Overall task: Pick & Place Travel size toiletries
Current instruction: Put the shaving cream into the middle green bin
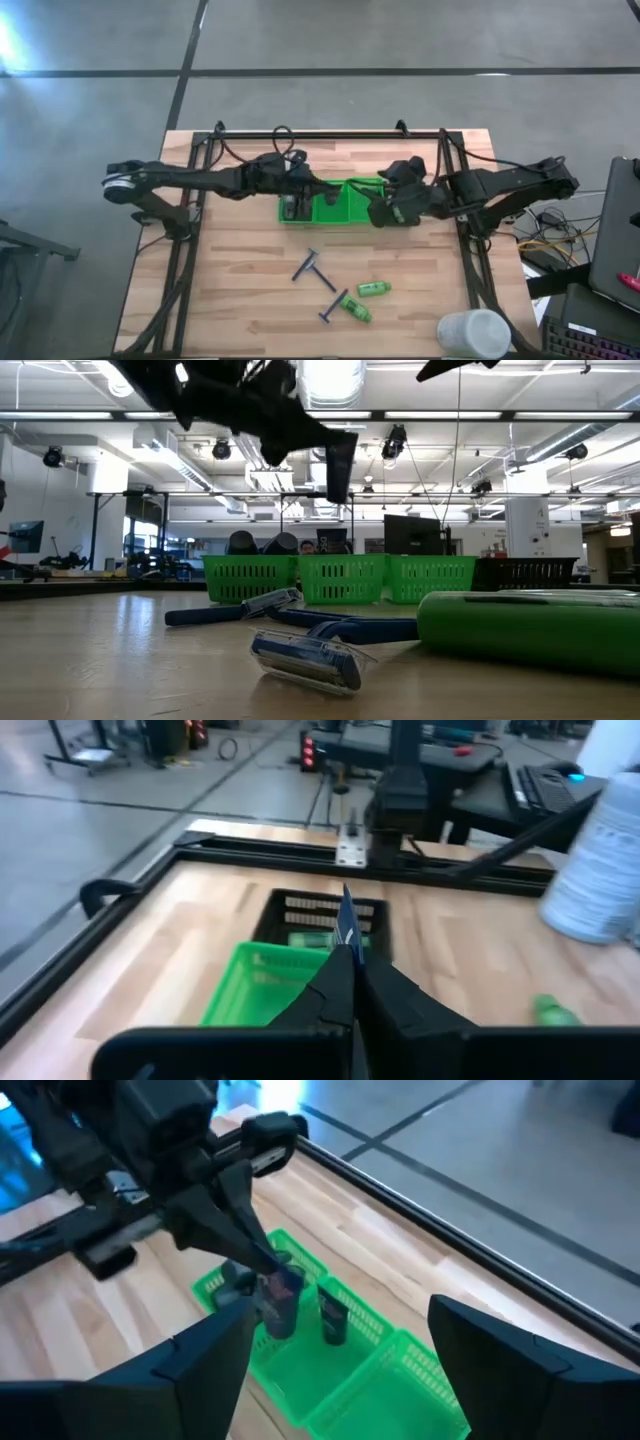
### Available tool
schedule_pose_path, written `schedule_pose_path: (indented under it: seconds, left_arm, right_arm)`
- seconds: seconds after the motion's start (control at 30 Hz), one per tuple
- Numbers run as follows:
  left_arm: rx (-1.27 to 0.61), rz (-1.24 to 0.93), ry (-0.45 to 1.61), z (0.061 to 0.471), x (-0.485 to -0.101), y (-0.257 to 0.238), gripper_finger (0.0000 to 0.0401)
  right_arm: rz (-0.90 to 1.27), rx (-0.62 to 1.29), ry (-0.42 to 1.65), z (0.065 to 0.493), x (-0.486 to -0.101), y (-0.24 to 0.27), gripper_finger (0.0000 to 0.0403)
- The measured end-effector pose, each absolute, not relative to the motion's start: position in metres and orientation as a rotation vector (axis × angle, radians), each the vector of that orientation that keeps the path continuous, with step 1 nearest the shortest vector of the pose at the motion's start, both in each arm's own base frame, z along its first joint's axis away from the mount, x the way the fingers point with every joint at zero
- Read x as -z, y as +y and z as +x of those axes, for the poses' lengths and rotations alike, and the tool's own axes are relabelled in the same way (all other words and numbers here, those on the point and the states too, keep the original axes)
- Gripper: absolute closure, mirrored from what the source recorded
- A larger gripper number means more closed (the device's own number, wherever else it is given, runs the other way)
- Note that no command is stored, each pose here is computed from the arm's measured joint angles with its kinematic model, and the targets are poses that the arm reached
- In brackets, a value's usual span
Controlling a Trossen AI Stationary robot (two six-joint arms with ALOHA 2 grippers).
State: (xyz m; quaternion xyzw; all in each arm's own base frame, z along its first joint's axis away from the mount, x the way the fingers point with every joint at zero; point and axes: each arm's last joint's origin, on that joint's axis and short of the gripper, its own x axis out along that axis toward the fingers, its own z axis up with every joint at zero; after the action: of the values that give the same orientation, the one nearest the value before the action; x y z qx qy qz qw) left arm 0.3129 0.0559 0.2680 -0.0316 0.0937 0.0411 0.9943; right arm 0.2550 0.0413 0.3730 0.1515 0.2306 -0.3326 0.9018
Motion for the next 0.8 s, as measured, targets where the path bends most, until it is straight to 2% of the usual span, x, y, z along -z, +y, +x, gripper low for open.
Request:
schedule_pose_path:
  seconds: [0.17,0.5,0.67,0.8]
  left_arm:
    - [-0.105,-0.056,0.152,0.314,-0.241,0.072,0.0398]
    - [-0.079,-0.065,0.195,0.331,-0.200,0.074,0.0398]
    - [-0.078,-0.066,0.204,0.336,-0.187,0.075,0.0398]
    - [-0.096,-0.047,0.146,0.338,-0.184,0.070,0.0398]
  right_arm:
    - [0.350,0.737,0.492,0.259,-0.366,0.036,0.0108]
    - [0.367,0.789,0.556,0.271,-0.353,0.022,0.0152]
    - [0.385,0.815,0.546,0.269,-0.355,0.014,0.0167]
    - [0.383,0.828,0.552,0.268,-0.354,0.011,0.0163]
